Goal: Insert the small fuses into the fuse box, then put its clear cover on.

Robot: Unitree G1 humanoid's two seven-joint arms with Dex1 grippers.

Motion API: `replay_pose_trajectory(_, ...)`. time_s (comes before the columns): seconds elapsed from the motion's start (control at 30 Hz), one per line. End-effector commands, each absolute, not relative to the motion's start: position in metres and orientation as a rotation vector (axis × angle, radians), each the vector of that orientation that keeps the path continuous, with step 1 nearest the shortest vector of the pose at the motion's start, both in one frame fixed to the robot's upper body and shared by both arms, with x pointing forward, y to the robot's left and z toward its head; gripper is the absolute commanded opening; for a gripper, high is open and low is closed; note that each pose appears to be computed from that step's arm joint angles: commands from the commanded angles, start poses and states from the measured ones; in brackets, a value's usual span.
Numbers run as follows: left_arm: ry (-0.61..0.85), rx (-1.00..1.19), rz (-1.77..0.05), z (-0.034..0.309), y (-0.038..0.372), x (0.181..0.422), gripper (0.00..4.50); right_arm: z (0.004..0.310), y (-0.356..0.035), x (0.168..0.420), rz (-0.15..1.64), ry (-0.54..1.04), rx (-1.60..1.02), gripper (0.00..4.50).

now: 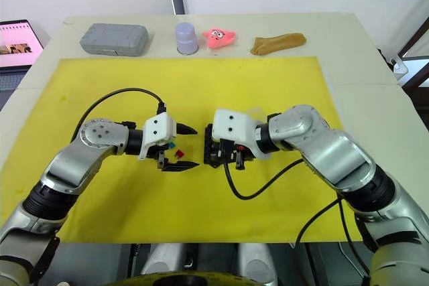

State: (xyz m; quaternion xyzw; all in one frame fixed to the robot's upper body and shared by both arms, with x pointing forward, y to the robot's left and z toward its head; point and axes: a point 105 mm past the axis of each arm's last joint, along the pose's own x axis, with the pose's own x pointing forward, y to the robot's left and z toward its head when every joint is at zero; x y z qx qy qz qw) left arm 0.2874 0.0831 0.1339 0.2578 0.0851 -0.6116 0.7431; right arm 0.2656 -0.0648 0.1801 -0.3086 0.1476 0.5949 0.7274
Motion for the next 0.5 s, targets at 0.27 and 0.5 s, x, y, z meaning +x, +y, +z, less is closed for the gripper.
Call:
replay_pose_trajectory(0.27,0.141,0.583,-1.327,0.145,0.086,0.29,4.5,0.173,-0.066,0.264,1.345,0.282,-0.482,0.07)
replay_pose_trajectory(0.5,0.143,0.588,-1.326,0.146,0.087,0.291,4.5,0.158,-0.071,0.269,1.314,0.293,-0.472,0.07)
